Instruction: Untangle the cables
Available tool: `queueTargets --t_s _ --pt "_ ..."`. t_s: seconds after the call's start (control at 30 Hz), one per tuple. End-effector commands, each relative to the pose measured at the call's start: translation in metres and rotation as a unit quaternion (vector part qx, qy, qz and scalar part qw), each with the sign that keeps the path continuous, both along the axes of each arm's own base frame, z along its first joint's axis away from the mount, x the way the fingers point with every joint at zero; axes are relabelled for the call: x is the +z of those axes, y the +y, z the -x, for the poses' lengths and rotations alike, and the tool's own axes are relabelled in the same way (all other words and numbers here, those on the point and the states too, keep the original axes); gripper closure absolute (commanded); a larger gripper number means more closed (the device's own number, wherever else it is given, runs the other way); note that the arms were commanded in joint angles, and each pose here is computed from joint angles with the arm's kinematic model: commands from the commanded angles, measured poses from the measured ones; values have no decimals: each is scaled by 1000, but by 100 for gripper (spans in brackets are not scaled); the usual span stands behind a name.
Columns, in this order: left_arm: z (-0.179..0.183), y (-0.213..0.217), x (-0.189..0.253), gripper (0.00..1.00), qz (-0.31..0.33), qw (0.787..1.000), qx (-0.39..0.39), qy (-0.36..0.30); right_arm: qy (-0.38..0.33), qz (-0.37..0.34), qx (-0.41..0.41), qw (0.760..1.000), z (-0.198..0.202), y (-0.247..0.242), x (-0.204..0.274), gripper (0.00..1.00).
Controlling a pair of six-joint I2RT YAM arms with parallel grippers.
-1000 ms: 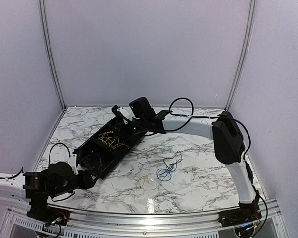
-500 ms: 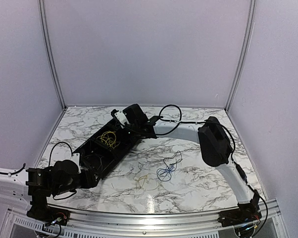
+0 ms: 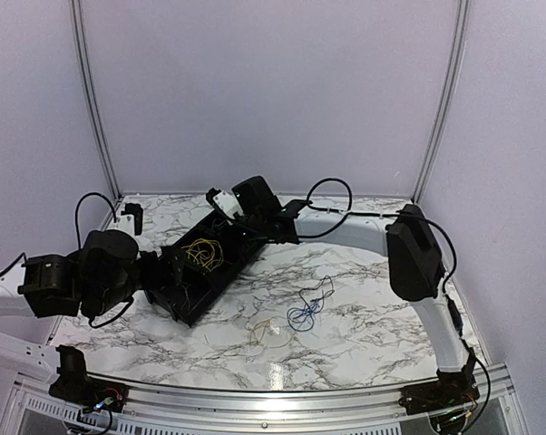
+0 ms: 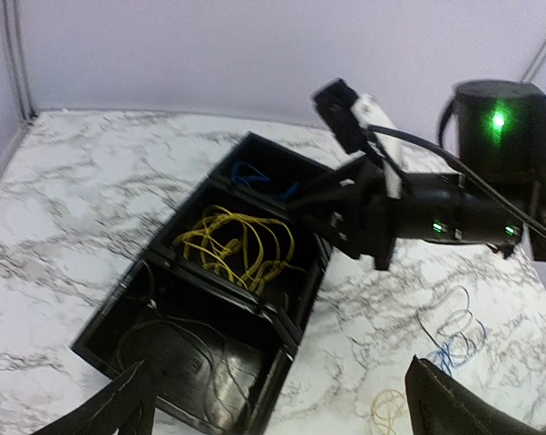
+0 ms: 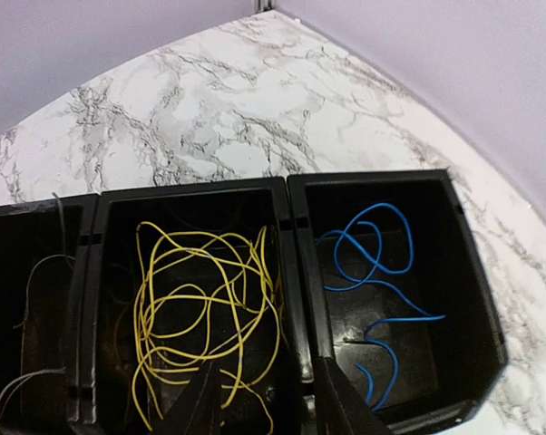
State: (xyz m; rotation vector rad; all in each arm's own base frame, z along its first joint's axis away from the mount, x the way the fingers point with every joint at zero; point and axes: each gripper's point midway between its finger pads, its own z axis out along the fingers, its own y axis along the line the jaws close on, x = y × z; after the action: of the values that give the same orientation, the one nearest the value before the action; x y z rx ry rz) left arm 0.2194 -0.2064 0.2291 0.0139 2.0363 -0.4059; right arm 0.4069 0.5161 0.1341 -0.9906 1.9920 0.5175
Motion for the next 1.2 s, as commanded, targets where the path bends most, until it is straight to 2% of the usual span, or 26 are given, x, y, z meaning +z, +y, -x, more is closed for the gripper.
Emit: queueTargets --t_s 0.0,0.13,0.2,0.23,0.3,0.33,0.43,0.53,0.67,0.83,1.0,1.17 --pt "-13 49 50 1 -61 989 109 -83 -51 -30 -2 998 1 -23 79 61" --pt "-19 72 97 1 -22 971 196 -134 -54 -40 11 998 7 -51 105 55" --pt "-22 79 107 1 12 967 212 -142 -57 -41 25 997 12 -70 114 53" --pt "-26 67 111 2 -1 974 169 -150 -61 -43 37 997 17 -79 121 52" --pt "-26 21 114 17 -43 983 24 -177 -63 -25 82 994 38 -99 113 50" --pt "-26 4 109 21 -57 984 -19 -168 -74 -14 111 991 52 -108 112 50" --pt "-22 -55 56 40 -115 978 -162 -65 -74 21 197 977 106 -136 88 49" --pt "-5 -96 -9 52 -108 963 -242 45 -50 34 228 972 147 -166 63 48" --pt "11 -118 -67 54 -69 951 -256 157 -57 55 263 961 185 -194 41 45" --pt "37 -131 -118 53 -47 922 -279 266 -96 117 280 948 191 -211 15 44" --pt "51 -149 -142 52 -16 899 -293 326 -148 160 328 919 200 -200 -3 43" --pt "55 -160 -160 51 -4 883 -289 370 -178 160 353 904 205 -182 -8 42"
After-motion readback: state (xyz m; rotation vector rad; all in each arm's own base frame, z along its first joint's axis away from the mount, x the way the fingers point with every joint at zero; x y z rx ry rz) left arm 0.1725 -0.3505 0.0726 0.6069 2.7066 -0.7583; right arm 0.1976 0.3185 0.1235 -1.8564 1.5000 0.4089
